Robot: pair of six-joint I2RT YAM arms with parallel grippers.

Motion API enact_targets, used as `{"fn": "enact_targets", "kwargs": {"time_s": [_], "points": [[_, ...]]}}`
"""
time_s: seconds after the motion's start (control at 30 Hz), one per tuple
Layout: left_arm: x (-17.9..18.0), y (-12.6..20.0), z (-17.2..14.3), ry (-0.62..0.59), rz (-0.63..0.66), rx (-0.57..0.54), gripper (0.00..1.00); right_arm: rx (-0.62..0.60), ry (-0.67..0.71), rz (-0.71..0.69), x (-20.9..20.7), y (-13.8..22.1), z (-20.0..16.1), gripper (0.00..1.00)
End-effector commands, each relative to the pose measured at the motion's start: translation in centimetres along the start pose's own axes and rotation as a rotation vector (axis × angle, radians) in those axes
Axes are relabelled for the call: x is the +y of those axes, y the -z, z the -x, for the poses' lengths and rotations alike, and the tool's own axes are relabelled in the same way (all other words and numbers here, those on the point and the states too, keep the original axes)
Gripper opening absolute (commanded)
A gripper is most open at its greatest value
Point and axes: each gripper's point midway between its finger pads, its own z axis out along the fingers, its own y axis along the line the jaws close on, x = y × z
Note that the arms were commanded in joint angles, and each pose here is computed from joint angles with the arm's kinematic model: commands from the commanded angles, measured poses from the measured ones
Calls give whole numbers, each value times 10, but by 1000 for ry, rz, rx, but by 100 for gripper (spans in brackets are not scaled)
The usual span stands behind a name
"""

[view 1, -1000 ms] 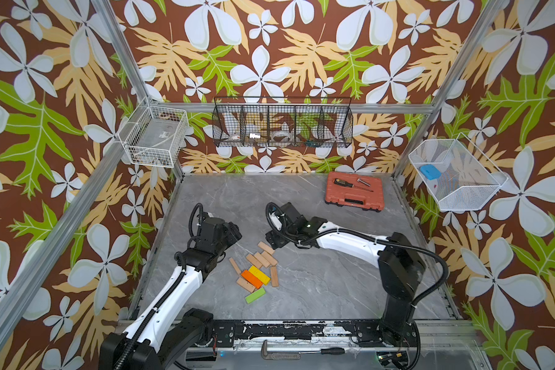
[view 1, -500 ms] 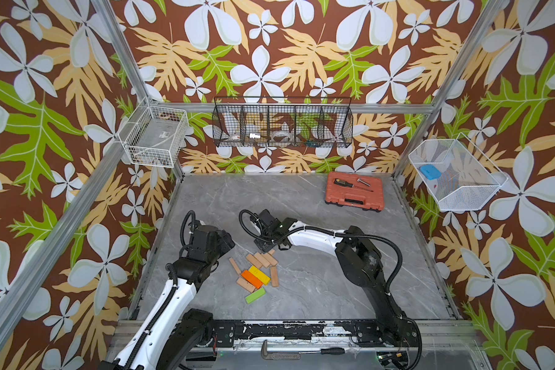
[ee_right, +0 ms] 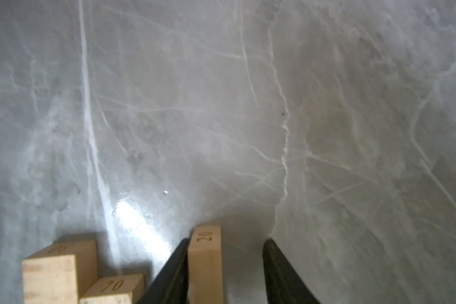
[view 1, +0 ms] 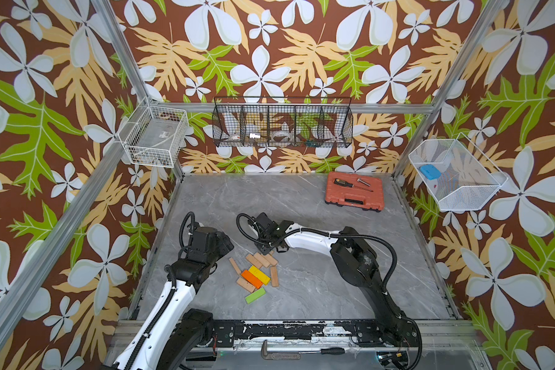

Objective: Assemble the letter k with building blocks
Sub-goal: Adjust the building block at the center of the board.

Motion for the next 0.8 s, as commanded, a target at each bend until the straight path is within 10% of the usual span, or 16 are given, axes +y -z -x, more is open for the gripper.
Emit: {"fn": "enact_targets", "kwargs": {"time_s": [0.0, 0.77], "points": [[3, 1, 3, -2, 13, -17, 82, 71, -16, -4, -2, 0, -20, 41], [-2, -3, 0, -6, -21, -15, 84, -22, -181, 67, -28, 24, -9, 40]]}}
